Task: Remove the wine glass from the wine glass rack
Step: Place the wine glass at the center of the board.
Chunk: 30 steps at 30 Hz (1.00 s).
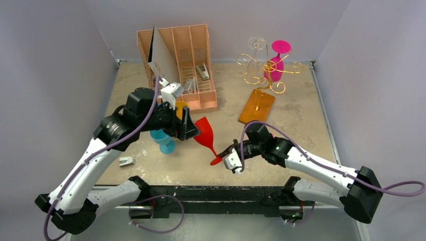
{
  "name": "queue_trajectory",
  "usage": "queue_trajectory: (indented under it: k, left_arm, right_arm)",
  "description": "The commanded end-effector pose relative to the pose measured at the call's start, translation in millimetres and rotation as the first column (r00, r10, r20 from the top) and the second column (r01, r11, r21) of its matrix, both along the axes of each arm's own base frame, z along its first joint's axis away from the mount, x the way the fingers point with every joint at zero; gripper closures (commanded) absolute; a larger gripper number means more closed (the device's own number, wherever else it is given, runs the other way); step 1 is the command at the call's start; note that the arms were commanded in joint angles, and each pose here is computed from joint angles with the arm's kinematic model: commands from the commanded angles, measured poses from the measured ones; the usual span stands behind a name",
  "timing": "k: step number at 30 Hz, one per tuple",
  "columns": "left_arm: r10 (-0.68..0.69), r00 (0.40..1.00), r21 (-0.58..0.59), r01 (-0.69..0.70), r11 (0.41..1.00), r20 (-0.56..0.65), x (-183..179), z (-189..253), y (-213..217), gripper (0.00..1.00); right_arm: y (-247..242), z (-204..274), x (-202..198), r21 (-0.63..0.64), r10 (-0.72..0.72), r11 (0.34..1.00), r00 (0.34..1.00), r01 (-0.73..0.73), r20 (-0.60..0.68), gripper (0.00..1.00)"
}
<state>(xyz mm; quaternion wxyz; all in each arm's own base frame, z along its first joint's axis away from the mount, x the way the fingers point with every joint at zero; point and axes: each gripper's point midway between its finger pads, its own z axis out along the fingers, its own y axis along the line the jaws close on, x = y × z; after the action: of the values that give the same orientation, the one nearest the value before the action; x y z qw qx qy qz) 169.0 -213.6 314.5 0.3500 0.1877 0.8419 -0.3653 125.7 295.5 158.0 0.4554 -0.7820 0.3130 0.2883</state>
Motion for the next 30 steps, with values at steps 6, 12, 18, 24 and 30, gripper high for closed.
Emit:
queue_trajectory:
  k: [6,12,18,24,30]
  left_arm:
    - [-0.101,0.995,-0.020,0.101,0.995,0.024,6,18,-20,0.17]
    - [-0.226,0.973,-0.068,0.222,0.973,-0.051,-8,11,-36,0.30]
    - [-0.285,0.953,-0.074,0.278,0.958,-0.104,-19,3,-39,0.41]
    - [-0.294,0.947,-0.069,0.287,0.956,-0.130,-21,-2,-38,0.49]
    - [-0.295,0.940,-0.050,0.290,0.956,-0.172,-25,-12,-36,0.56]
  right_arm:
    - [16,15,-10,0.032,0.086,0.995,0.984,-0.092,0.155,1.00]
    - [19,10,-11,0.024,0.092,0.995,0.978,-0.098,0.185,1.00]
    - [19,10,-5,0.031,0.066,0.997,0.973,-0.074,0.222,1.00]
    - [17,10,-4,0.020,0.062,0.997,0.972,-0.068,0.227,1.00]
    - [16,12,-3,0.023,0.053,0.998,0.969,-0.060,0.239,1.00]
